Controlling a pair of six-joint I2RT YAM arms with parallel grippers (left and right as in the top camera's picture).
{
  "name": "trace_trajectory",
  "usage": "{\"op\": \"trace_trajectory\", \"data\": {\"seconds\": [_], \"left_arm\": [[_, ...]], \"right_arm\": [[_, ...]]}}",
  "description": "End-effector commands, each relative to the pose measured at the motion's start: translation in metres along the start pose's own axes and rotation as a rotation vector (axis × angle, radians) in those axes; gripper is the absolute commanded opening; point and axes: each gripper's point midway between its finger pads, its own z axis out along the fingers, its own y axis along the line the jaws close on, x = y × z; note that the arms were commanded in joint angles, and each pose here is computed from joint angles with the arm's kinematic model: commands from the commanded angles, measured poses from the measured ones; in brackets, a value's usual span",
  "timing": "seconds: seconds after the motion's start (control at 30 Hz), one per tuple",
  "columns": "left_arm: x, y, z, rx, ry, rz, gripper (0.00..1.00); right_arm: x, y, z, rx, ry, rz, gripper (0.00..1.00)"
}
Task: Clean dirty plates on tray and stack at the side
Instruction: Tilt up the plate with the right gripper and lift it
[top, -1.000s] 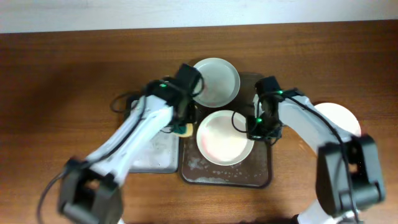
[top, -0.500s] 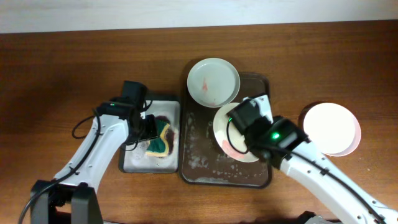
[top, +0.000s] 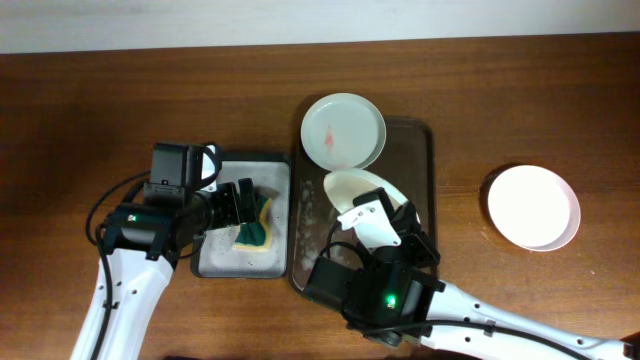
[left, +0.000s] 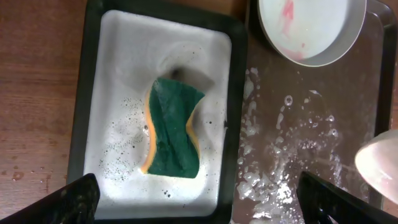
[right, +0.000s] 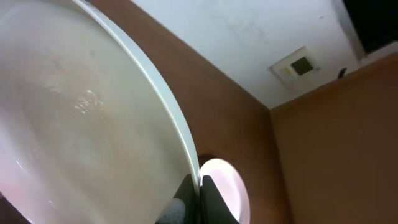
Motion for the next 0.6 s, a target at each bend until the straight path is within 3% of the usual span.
{"op": "trace_trajectory", "data": {"seconds": [0.0,0.57], "left_arm": [[-0.0012,-0.0014,-0.0024,0.014,-0.007,0.011,0.99],[-0.0012,-0.0014,-0.0024,0.014,-0.007,0.011,0.99]], "right_arm": [[-0.0096,-0.0132,-0.0031,0.050,-0.050,0.040,0.04],[-0.0103,-0.0141,-0.0032,0.056,-0.054,0.039,0.04]]}}
